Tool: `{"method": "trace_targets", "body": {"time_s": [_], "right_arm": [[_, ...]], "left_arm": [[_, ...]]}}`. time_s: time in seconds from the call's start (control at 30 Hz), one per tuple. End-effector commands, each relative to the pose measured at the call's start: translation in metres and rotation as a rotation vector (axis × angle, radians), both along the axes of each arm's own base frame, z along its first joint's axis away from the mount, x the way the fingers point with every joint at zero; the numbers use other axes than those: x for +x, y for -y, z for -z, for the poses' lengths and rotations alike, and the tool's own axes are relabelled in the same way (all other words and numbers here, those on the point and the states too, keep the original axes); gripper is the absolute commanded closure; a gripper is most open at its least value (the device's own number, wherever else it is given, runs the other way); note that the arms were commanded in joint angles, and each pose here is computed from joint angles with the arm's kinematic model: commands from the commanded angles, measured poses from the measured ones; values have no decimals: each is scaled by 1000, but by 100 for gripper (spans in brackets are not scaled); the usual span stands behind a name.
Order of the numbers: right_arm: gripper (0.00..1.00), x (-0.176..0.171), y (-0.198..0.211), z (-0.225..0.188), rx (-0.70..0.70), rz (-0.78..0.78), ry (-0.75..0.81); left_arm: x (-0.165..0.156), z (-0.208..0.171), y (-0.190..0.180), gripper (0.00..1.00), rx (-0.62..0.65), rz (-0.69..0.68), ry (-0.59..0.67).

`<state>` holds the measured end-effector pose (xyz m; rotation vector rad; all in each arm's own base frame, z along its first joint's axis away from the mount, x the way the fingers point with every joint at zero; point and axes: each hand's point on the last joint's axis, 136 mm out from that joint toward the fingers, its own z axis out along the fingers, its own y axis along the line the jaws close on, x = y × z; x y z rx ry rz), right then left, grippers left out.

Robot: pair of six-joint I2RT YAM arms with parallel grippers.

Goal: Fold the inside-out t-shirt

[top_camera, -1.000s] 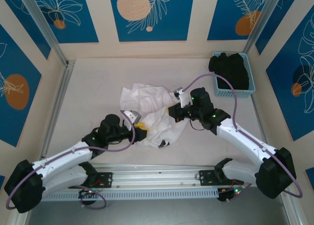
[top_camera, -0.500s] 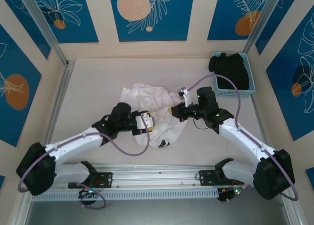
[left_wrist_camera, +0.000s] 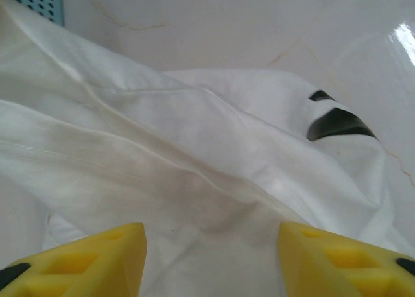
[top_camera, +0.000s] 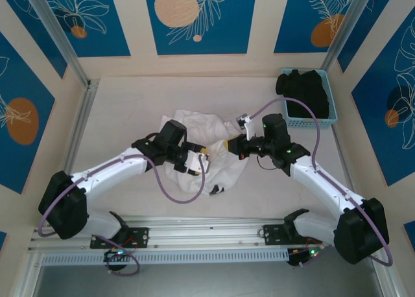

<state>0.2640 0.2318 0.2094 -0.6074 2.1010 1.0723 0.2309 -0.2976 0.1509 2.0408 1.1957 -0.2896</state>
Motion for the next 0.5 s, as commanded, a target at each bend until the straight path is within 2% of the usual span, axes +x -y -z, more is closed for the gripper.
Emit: {"method": "trace_targets", "body": {"time_s": [0.0, 0.23, 0.47], "right_arm": [[100, -2, 0, -9, 33, -13, 23], [100, -2, -1, -10, 40, -14, 17], [100, -1, -2, -9, 46, -13, 6]], "left_arm": [[-4, 7, -1, 45, 42, 70, -21], [7, 9, 13, 45, -19, 79, 31], [15, 12, 21, 52, -44, 64, 31]]}}
